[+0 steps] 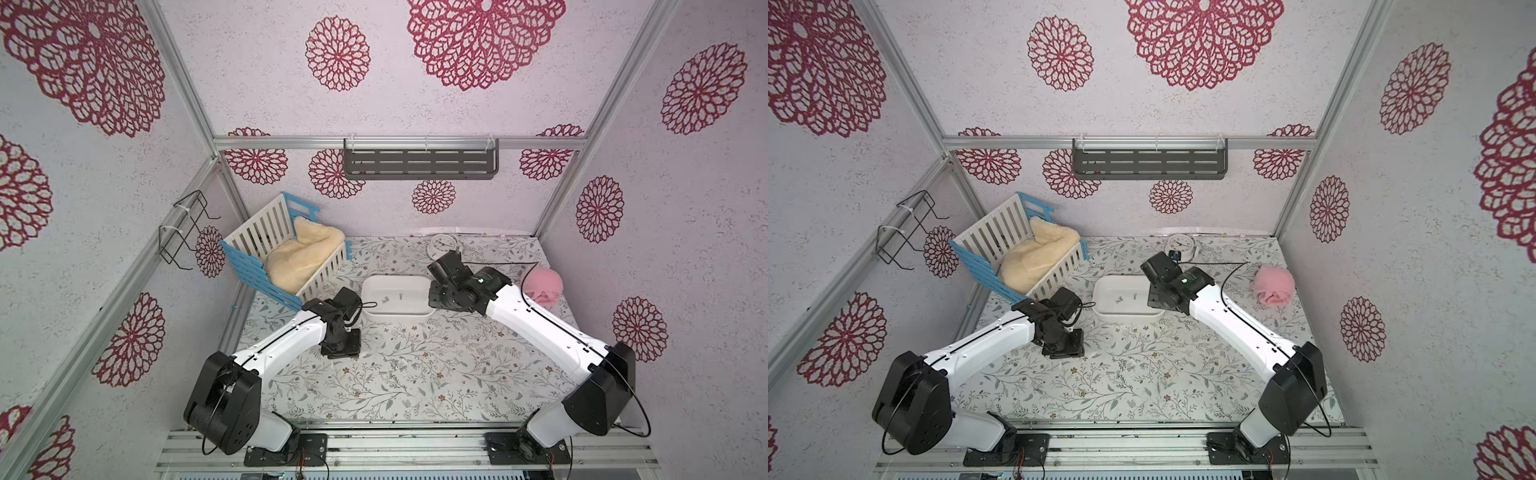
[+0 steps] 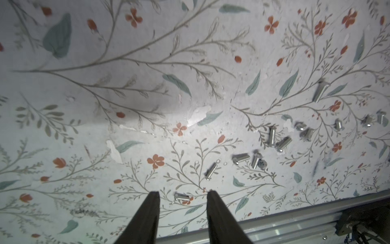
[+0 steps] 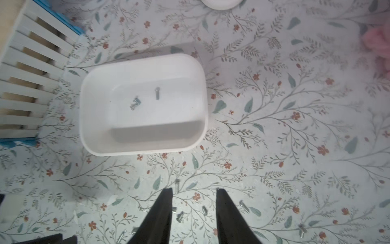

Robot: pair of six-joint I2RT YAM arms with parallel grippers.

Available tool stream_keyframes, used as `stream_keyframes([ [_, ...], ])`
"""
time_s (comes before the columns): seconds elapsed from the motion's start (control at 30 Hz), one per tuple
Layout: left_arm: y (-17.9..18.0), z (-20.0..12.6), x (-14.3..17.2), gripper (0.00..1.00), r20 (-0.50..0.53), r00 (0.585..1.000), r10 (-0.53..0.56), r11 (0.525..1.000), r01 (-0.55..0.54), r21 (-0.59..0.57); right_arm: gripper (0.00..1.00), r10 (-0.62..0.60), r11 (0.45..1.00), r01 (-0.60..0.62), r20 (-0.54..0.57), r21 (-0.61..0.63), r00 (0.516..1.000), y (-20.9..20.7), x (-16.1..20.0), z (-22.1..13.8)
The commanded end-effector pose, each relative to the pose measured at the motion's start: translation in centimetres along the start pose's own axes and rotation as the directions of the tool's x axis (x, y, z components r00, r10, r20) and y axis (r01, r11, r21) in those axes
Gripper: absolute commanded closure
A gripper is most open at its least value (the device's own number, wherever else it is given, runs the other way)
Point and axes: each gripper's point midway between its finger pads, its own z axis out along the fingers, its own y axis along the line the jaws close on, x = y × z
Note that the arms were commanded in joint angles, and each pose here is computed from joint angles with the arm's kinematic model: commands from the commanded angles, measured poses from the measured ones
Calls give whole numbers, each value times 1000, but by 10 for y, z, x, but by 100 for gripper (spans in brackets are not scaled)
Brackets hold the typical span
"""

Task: Put the screws on the desktop into the storage box
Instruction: Place the screw in the storage box, then pick up the screw from the center of the board.

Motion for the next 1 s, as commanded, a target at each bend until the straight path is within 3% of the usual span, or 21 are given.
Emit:
stream_keyframes([
  [0.0, -4, 2, 18, 57, -11, 998, -65, 998, 65, -13, 62, 79, 996, -75, 84, -56, 993, -9, -11, -19],
  [0.33, -9, 22, 47, 54, -59, 955, -291, 957, 292, 3, 61, 89, 995, -84, 85, -58, 992, -36, 0, -28],
  [0.6, -15, 39, 51, 50, -84, 883, -462, 884, 466, 37, 61, 86, 994, -79, 92, -76, 992, -44, 1, -29],
  [0.8, -9, 47, 56, 50, -72, 841, -536, 842, 539, 27, 61, 98, 992, -89, 96, -88, 991, -49, -2, -28],
  [0.97, -6, 49, 57, 52, -65, 836, -545, 837, 547, 14, 61, 99, 991, -89, 92, -101, 991, -47, -5, -24],
])
